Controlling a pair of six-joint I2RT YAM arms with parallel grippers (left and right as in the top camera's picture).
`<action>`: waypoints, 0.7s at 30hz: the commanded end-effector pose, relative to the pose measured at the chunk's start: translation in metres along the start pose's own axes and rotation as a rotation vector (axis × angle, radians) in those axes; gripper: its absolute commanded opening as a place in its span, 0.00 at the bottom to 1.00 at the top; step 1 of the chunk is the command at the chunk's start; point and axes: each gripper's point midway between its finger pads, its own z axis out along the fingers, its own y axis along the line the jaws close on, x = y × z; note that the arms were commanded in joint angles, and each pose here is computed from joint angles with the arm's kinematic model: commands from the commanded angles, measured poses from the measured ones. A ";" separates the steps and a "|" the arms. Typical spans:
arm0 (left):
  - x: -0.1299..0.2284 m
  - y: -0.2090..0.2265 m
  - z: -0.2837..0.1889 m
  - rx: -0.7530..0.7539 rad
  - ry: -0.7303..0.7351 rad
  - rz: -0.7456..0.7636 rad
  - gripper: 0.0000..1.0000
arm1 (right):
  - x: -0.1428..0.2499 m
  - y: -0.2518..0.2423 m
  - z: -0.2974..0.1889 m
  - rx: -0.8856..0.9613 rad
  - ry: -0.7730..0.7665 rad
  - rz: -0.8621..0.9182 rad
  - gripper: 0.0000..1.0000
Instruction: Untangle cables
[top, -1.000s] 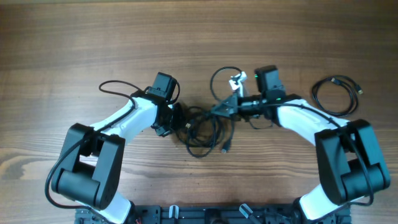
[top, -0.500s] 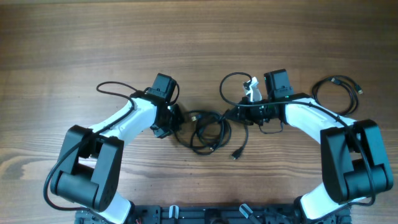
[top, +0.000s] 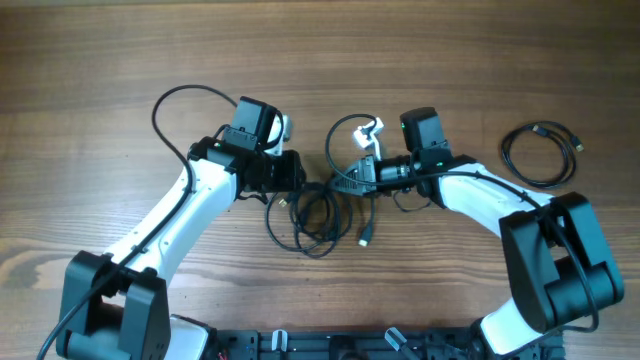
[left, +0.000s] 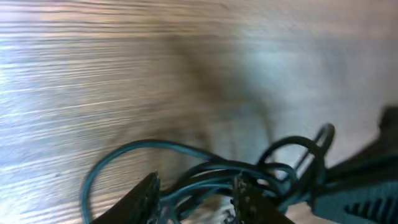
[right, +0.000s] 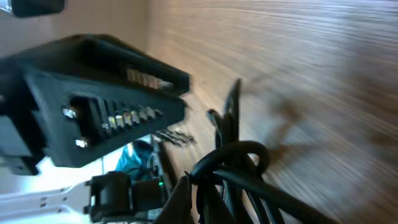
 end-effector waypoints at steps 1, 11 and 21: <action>0.008 -0.020 0.003 0.113 0.043 0.173 0.35 | 0.007 0.033 0.001 -0.133 0.056 -0.018 0.04; 0.023 -0.037 -0.003 0.285 0.085 0.416 0.42 | 0.003 0.027 0.001 -0.101 0.034 -0.015 0.04; -0.010 0.025 0.019 -0.053 0.006 0.049 0.38 | -0.022 -0.034 0.015 0.282 -0.187 0.185 0.21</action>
